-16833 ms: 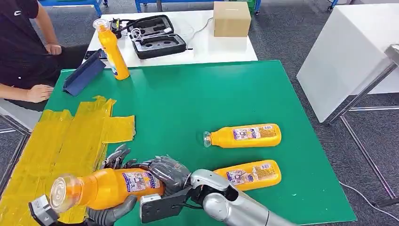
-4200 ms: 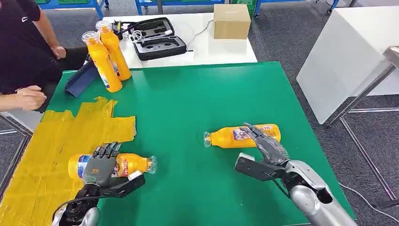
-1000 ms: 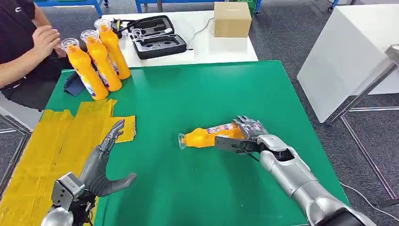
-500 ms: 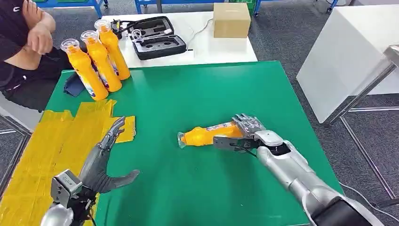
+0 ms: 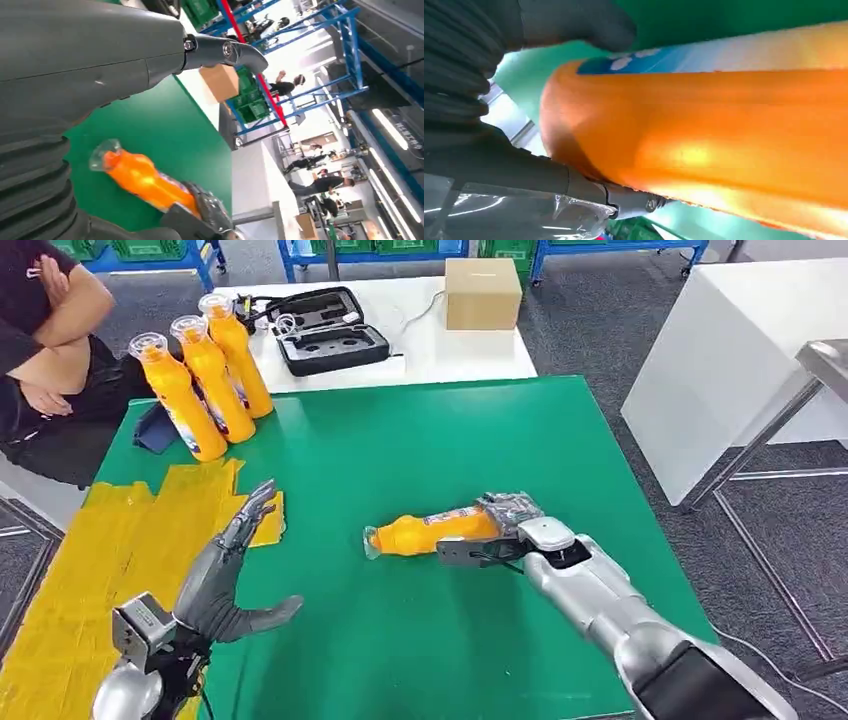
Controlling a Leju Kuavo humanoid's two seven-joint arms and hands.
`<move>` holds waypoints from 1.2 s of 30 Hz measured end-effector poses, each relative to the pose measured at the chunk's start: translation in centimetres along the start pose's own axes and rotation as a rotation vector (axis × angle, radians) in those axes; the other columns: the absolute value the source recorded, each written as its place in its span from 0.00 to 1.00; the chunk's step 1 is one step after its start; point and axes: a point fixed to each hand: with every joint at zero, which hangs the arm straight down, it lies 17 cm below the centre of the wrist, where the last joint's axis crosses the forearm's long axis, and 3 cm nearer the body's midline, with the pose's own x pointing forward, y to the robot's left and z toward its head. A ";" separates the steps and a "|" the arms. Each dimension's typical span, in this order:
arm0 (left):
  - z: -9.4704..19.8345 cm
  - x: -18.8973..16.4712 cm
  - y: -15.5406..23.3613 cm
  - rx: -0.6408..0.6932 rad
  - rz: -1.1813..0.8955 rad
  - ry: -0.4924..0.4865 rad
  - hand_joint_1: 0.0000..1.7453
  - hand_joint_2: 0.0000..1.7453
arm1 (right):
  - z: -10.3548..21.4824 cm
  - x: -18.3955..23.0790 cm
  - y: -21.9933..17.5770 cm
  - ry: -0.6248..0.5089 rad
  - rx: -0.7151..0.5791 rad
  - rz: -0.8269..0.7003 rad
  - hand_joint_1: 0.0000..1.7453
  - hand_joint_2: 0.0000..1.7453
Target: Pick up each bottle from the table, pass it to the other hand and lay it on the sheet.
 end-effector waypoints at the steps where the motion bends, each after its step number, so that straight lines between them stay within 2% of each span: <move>1: -0.1 0.1 0.0 -0.002 0.000 -0.004 0.00 1.00 | -0.1 0.1 0.1 0.000 0.000 0.002 0.99 1.00; 12: -1.1 1.3 -0.2 -0.009 0.019 -0.044 0.00 1.00 | -0.5 0.7 -0.1 0.015 -0.016 0.002 1.00 1.00; 19: -1.1 1.3 -0.2 -0.011 0.016 -0.043 0.00 1.00 | -0.5 0.7 0.0 0.021 -0.019 -0.007 1.00 1.00; 22: -1.0 0.8 -0.1 -0.004 0.041 -0.017 0.00 1.00 | -0.6 0.8 -0.1 0.031 -0.050 -0.063 1.00 1.00; 23: -0.9 0.6 -0.1 0.000 0.065 0.000 0.00 0.00 | -0.5 0.9 -0.1 0.031 -0.066 -0.096 1.00 1.00; 24: -0.5 0.3 -0.2 0.003 0.114 0.018 0.00 0.00 | -0.5 1.3 -0.2 0.022 -0.088 -0.152 1.00 1.00; 25: 0.0 0.1 -0.4 0.006 0.172 0.029 0.00 1.00 | -0.3 1.9 -0.5 0.001 -0.107 -0.216 1.00 1.00; 30: 2.4 -0.6 -0.1 0.062 0.441 0.060 0.00 1.00 | 1.9 6.4 -2.6 -0.179 -0.154 -0.586 1.00 1.00; 33: 5.0 -1.6 1.0 0.154 0.611 0.075 0.00 1.00 | 5.7 8.7 -4.4 -0.345 -0.199 -0.796 1.00 1.00; 36: 7.0 -2.3 1.8 0.222 0.675 0.079 0.00 1.00 | 9.0 9.5 -6.4 -0.448 -0.280 -0.843 1.00 1.00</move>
